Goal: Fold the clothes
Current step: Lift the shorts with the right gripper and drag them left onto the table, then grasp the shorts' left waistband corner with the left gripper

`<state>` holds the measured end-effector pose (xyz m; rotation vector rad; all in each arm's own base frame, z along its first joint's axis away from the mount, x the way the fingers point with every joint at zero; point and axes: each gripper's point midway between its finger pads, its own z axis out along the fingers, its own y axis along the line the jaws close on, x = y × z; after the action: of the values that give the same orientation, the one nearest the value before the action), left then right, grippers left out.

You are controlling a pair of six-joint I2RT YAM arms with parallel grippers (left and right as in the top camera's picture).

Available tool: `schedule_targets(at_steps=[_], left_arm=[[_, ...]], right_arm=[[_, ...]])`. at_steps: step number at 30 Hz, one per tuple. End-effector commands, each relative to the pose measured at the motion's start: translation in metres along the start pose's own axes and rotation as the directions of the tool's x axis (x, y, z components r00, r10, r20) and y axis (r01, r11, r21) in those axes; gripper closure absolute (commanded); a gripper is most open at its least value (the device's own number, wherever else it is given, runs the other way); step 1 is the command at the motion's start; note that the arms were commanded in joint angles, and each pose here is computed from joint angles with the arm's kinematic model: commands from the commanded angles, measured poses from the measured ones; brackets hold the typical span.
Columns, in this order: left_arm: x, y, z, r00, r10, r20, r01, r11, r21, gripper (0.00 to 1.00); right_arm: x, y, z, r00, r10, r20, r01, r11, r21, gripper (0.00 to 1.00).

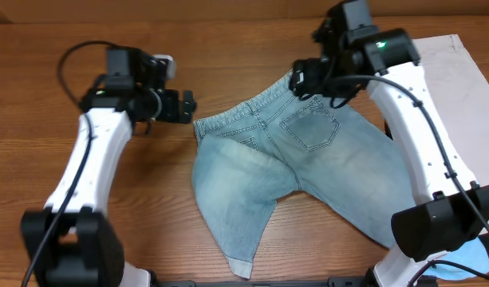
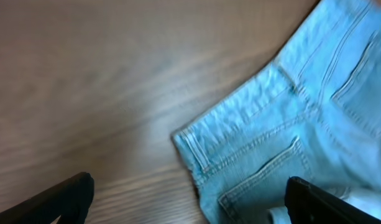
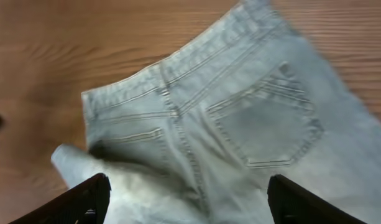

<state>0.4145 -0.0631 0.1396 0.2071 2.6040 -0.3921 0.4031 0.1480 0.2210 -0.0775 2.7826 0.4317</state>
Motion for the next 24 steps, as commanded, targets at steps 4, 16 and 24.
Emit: schedule_targets(at_steps=[4, 16, 24], left_arm=[[0.023, -0.027, 0.042, 0.989, -0.049, -0.138, 0.073, 0.981, 0.178, 0.03], [0.049, -0.010, 0.084, 0.943, -0.213, -0.256, 0.243, 0.966, 0.091, 0.24], [0.058, -0.007, 0.100, 0.943, -0.197, -0.267, 0.195, 0.980, -0.035, 0.24]], right_arm=[[-0.005, -0.011, -0.007, 1.000, 0.022, 0.016, -0.022, 1.000, 0.015, 0.19], [-0.006, -0.017, -0.007, 0.999, 0.022, 0.025, -0.024, 0.999, 0.046, 0.30], [-0.008, -0.021, -0.008, 0.999, 0.022, 0.033, -0.024, 0.997, 0.071, 0.31]])
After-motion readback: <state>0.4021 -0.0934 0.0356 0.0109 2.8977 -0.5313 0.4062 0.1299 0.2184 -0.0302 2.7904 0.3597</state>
